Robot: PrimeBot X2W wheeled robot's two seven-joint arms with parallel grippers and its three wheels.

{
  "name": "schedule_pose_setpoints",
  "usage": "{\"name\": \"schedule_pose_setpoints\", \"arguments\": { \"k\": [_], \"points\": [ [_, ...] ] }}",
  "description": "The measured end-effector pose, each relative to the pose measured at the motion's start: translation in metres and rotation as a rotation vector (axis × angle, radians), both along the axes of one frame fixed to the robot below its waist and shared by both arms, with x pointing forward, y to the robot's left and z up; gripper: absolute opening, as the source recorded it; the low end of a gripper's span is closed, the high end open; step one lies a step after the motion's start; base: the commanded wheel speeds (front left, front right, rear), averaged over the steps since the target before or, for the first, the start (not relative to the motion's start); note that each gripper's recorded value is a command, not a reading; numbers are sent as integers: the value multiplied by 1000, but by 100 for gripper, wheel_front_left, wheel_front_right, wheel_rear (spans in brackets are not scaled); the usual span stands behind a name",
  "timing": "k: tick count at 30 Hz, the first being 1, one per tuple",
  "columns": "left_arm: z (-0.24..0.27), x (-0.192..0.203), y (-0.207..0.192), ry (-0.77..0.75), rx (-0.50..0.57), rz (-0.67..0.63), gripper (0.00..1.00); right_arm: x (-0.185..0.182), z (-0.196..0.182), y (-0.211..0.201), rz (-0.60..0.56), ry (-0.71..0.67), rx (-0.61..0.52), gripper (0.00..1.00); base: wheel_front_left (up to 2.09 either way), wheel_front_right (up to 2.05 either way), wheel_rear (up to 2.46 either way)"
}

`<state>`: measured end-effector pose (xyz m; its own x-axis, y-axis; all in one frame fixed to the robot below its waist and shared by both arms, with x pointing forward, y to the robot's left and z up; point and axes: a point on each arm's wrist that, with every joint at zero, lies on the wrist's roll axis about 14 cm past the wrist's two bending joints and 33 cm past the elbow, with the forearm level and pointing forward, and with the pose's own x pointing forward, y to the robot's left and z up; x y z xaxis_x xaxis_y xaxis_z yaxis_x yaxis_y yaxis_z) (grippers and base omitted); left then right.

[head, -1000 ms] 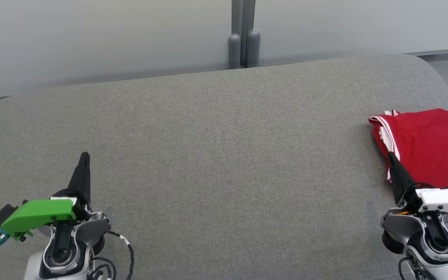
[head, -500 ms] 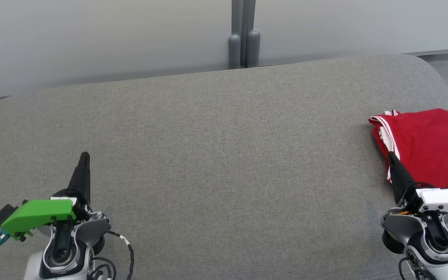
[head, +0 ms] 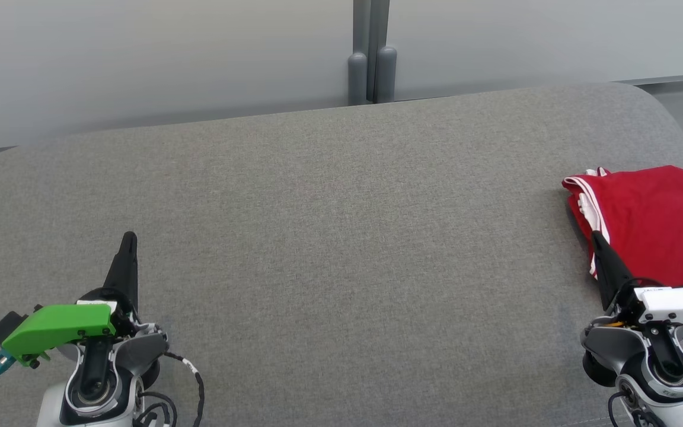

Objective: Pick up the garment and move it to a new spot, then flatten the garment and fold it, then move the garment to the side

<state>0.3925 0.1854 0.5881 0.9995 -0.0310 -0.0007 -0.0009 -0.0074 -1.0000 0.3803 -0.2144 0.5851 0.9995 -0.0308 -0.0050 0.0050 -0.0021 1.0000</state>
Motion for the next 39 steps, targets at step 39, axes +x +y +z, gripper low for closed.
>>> {"name": "schedule_pose_setpoints", "arguments": {
  "k": [39],
  "points": [
    [0, 0, 0, 0, 0, 0, 0, 0, 0, 0, 2, 0, 2, 0, 0, 0, 0]
  ]
}}
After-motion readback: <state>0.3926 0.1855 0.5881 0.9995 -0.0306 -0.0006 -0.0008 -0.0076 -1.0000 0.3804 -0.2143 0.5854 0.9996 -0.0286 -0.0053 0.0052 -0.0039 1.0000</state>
